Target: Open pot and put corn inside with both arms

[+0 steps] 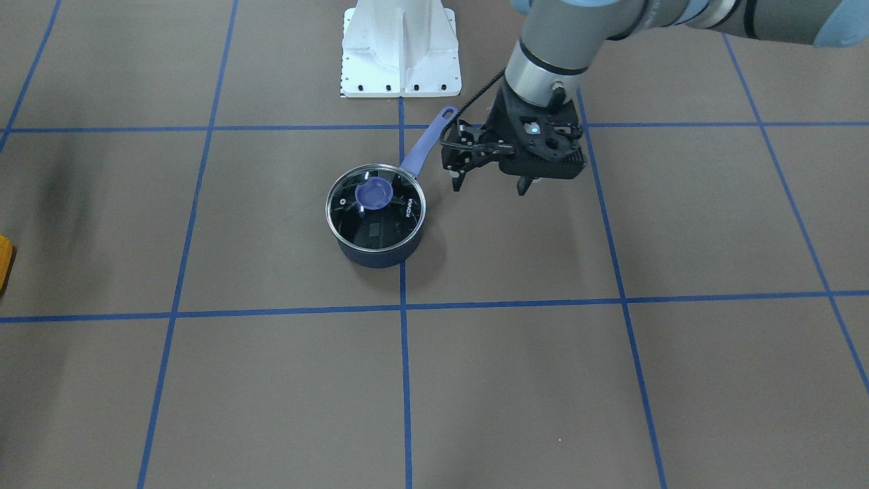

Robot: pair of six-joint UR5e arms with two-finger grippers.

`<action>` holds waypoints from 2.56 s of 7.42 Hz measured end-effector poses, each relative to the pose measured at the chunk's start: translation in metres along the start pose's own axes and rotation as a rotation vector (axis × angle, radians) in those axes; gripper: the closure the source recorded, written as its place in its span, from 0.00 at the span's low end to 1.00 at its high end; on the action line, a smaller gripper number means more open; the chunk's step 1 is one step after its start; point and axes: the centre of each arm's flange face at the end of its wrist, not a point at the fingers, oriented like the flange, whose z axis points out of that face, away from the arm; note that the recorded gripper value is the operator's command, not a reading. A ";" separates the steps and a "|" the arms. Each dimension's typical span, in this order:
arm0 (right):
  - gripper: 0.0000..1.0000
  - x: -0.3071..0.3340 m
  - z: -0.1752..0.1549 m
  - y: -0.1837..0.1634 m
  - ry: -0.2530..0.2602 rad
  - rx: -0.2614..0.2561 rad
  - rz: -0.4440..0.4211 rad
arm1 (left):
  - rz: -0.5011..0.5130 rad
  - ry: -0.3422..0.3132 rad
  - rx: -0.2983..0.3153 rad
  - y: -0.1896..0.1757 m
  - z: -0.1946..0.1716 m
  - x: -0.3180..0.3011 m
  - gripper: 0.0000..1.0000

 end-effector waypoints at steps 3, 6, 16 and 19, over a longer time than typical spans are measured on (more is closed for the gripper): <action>0.00 0.018 0.021 0.007 -0.006 0.010 -0.026 | -0.063 -0.113 -0.004 0.046 0.055 0.098 0.00; 0.00 0.021 0.024 0.008 -0.009 0.017 -0.032 | -0.053 -0.151 -0.011 0.091 0.110 0.129 0.01; 0.00 0.021 0.024 0.008 -0.009 0.018 -0.033 | -0.045 -0.118 0.011 0.093 0.134 0.136 0.07; 0.00 0.021 0.024 0.008 -0.009 0.017 -0.033 | -0.032 -0.116 0.029 0.089 0.141 0.136 0.20</action>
